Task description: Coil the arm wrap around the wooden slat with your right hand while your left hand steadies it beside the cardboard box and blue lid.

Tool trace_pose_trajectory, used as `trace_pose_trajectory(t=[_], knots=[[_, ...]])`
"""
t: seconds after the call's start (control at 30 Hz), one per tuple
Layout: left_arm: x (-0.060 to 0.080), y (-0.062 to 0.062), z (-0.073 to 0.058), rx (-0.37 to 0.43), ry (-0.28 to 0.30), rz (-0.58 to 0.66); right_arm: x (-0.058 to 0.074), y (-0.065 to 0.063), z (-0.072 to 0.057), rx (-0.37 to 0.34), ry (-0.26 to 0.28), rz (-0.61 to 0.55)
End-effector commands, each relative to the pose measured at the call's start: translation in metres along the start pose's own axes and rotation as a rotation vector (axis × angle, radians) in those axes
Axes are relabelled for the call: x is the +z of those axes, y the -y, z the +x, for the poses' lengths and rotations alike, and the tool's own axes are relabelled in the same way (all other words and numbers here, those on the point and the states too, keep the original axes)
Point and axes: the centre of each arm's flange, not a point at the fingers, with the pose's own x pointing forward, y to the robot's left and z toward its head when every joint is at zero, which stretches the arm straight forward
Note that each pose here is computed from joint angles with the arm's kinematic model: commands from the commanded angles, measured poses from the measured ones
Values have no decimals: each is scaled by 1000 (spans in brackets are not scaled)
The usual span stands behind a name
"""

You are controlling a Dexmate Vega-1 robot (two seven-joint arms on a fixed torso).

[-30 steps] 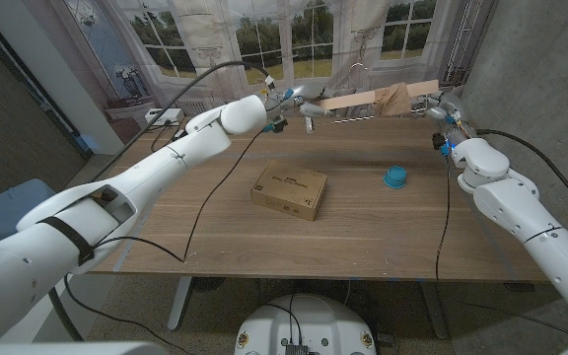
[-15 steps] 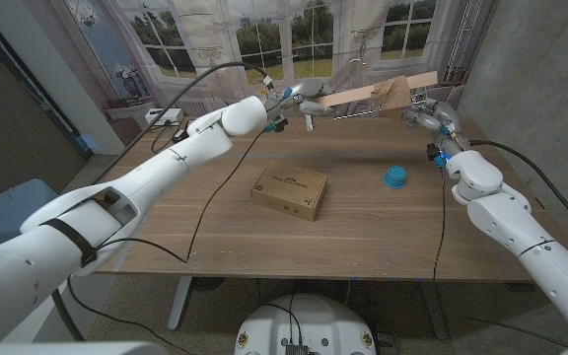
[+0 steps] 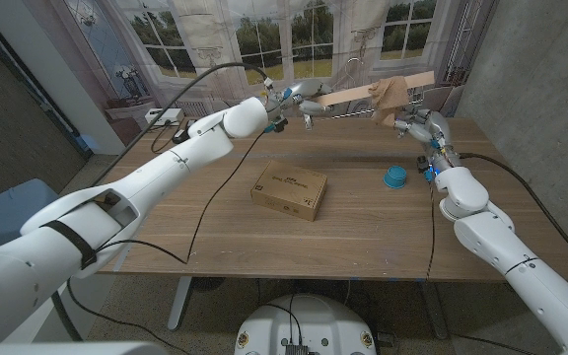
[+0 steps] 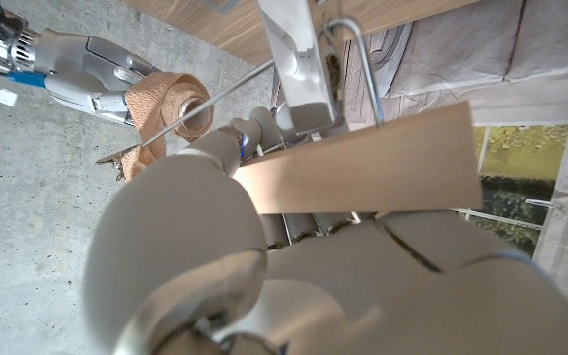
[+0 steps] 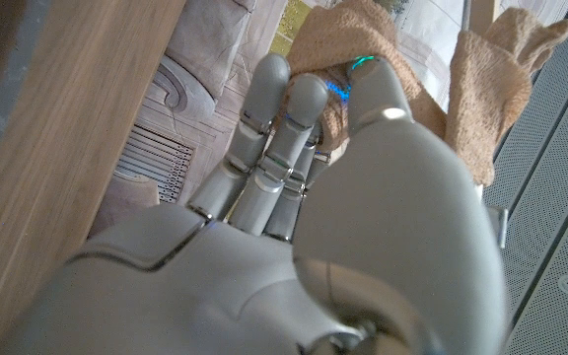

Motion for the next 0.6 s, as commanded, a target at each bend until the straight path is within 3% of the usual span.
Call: trace_pose_trajectory(t=[0.03,0.2,0.47,0.6], knots=[[1,1,1,2,-5,29,-5,-22,-26,-4,26,-18],[3,-1,0,12,-4,34,-5,-22,-30,22,11,-71],[3,-2,-3,12,-3,29,9,-21,-35,46,-99,-280],[3,-2,-2,4,1,30,13,-22,-34,60,-123,-320]])
